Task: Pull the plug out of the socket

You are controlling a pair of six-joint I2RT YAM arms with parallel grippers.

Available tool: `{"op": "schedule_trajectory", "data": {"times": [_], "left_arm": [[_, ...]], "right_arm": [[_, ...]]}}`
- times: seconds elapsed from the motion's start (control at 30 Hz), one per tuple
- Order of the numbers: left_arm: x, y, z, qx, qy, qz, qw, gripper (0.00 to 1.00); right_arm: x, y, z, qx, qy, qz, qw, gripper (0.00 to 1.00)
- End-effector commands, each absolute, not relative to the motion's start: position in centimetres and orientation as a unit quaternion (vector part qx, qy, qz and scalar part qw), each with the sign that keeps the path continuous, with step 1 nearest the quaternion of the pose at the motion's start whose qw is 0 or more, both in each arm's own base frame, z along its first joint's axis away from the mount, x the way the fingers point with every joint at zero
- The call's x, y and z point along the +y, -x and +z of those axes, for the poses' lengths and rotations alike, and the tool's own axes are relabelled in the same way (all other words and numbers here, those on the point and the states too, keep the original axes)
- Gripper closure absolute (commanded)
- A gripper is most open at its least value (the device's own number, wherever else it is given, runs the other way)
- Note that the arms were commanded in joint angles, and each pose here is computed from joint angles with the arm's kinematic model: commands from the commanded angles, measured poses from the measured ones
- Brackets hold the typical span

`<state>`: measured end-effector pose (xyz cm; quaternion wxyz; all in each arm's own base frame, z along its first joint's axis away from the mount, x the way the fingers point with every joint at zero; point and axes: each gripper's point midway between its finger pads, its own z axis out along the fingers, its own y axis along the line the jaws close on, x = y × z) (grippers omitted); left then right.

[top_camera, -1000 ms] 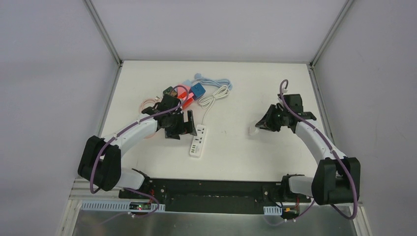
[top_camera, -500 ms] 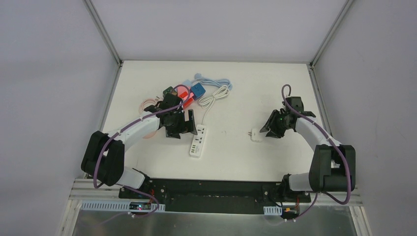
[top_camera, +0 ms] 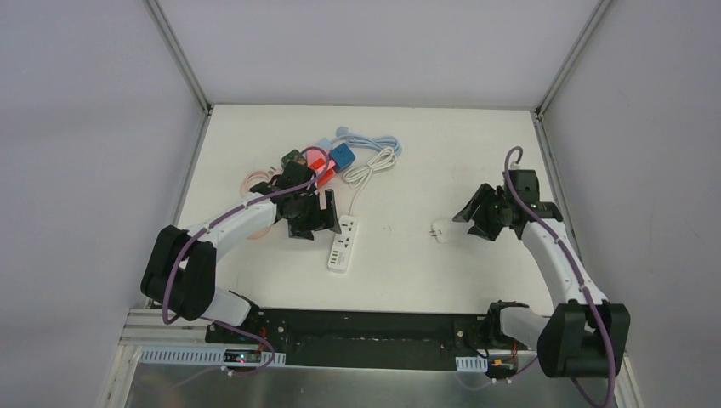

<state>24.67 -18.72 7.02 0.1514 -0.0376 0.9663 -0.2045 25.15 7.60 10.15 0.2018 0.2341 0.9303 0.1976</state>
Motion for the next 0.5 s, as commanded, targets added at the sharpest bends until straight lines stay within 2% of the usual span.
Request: {"op": "schedule_trajectory", "data": {"times": [0.0,0.23,0.47], "left_arm": [[-19.7,-24.0,6.6,0.963,0.042,-0.228,0.137,0.16],[-21.1,-22.8,4.9,0.968,0.035,-0.223,0.110,0.28],[-23.9,-23.5,4.8,0.966,0.019,-0.235,0.107,0.39]], "right_arm": [[9.7,-23.5,14.4,0.900,-0.263,0.270,0.220,0.42],[10.5,-19.8,16.8,0.866,-0.299,0.318,0.244,0.43],[10.3,-18.6,17.6,0.860,-0.310,0.318,0.251,0.45]]}}
